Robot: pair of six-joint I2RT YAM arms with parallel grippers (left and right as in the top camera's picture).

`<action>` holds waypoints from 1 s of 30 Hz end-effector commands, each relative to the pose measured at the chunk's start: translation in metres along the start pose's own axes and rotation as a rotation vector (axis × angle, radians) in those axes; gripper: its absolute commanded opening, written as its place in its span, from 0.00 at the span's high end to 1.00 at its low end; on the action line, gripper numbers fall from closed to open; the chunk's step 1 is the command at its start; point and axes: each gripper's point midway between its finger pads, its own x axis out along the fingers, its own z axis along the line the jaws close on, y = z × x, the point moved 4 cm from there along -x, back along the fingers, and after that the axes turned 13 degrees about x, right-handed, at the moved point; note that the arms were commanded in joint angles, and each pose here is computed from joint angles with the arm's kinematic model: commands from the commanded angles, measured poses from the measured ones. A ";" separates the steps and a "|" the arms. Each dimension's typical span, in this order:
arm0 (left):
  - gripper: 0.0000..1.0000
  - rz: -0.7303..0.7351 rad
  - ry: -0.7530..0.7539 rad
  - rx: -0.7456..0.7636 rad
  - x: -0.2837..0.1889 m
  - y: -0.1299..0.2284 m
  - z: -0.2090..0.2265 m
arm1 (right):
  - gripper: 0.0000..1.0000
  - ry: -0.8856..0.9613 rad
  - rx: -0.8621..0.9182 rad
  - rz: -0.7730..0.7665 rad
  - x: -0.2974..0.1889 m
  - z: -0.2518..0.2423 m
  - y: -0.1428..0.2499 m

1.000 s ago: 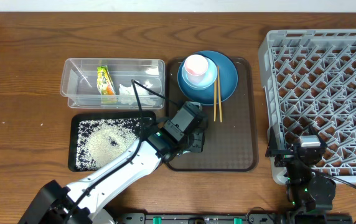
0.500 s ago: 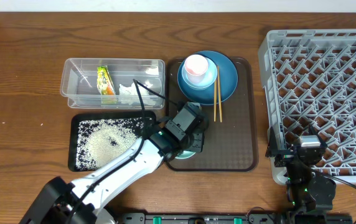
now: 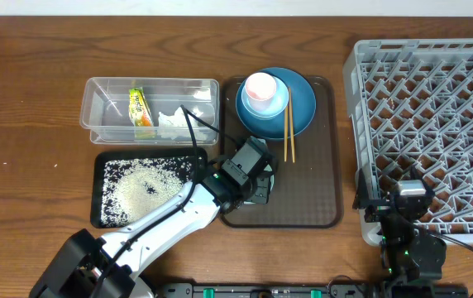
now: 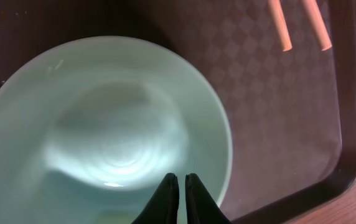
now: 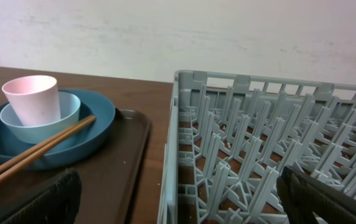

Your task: Sort waste into correct bins and load items into the dishwasher rack

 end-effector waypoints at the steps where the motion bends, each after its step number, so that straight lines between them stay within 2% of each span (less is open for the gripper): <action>1: 0.91 -0.002 -0.022 0.019 0.000 0.000 0.002 | 0.01 0.010 -0.007 -0.003 0.000 -0.002 0.000; 6: 0.91 -0.004 -0.022 0.034 0.000 -0.001 0.002 | 0.01 -0.012 0.140 -0.003 0.000 0.001 -0.001; 10: 0.90 -0.022 -0.015 0.066 -0.004 -0.004 0.001 | 0.01 0.012 0.130 0.037 -0.006 0.001 -0.007; 13: 0.90 -0.057 -0.004 0.108 -0.016 -0.008 -0.002 | 0.01 0.068 0.082 0.029 -0.020 -0.001 -0.036; 14: 0.87 -0.070 -0.001 0.131 -0.021 -0.010 -0.003 | 0.01 0.075 0.099 0.025 -0.027 0.000 -0.051; 16: 0.86 -0.095 -0.031 0.151 -0.029 -0.012 0.001 | 0.01 0.072 0.185 0.012 -0.036 0.005 -0.074; 19: 0.85 -0.121 -0.109 0.149 -0.039 -0.014 0.011 | 0.01 0.020 0.215 0.035 -0.043 0.018 -0.105; 22: 0.85 -0.124 -0.149 0.147 -0.043 -0.012 0.017 | 0.01 -0.008 0.225 0.156 -0.044 0.030 -0.128; 26: 0.94 -0.122 -0.171 0.141 -0.044 -0.012 0.022 | 0.01 -0.018 0.260 0.435 -0.034 0.044 -0.144; 30: 0.94 -0.121 -0.194 0.070 -0.047 -0.012 0.032 | 0.01 0.004 0.301 0.676 -0.018 0.051 -0.156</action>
